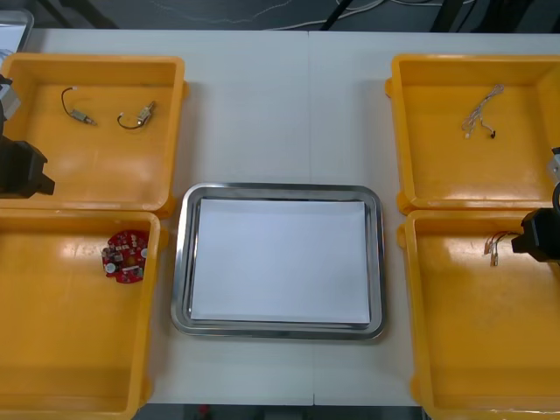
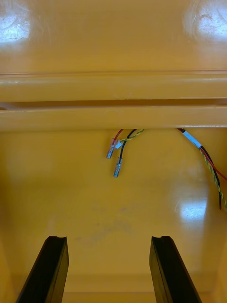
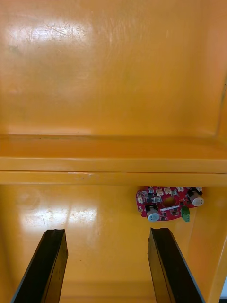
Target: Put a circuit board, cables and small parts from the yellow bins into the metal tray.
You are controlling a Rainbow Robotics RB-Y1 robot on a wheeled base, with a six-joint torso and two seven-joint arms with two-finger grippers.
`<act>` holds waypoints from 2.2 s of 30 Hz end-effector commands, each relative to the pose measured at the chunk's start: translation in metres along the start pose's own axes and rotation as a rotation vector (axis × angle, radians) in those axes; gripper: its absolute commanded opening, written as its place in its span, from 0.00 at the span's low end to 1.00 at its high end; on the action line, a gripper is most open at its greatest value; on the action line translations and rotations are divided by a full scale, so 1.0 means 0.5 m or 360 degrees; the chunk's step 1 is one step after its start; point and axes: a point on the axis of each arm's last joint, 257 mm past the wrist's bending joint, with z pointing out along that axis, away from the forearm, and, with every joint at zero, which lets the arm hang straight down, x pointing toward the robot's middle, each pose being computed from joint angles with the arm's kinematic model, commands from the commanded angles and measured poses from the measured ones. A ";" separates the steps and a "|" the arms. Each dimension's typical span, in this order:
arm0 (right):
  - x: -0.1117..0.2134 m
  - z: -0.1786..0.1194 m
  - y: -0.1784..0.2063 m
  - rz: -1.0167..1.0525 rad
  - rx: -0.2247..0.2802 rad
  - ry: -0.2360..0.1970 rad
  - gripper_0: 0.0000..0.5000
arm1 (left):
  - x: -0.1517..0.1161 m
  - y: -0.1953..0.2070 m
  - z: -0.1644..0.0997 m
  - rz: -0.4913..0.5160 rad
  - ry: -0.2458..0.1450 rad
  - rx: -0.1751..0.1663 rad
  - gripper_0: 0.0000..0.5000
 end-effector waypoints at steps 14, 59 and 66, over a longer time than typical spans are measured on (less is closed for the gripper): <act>-0.001 -0.013 0.001 0.0016 -0.0004 -0.0037 1.00 | -0.014 0.039 -0.023 0.0084 -0.0050 -0.0071 1.00; -0.001 -0.013 0.001 0.0016 -0.0004 -0.0037 1.00 | -0.014 0.039 -0.023 0.0084 -0.0050 -0.0071 1.00; -0.001 -0.013 0.001 0.0016 -0.0004 -0.0037 1.00 | -0.014 0.039 -0.023 0.0084 -0.0050 -0.0071 1.00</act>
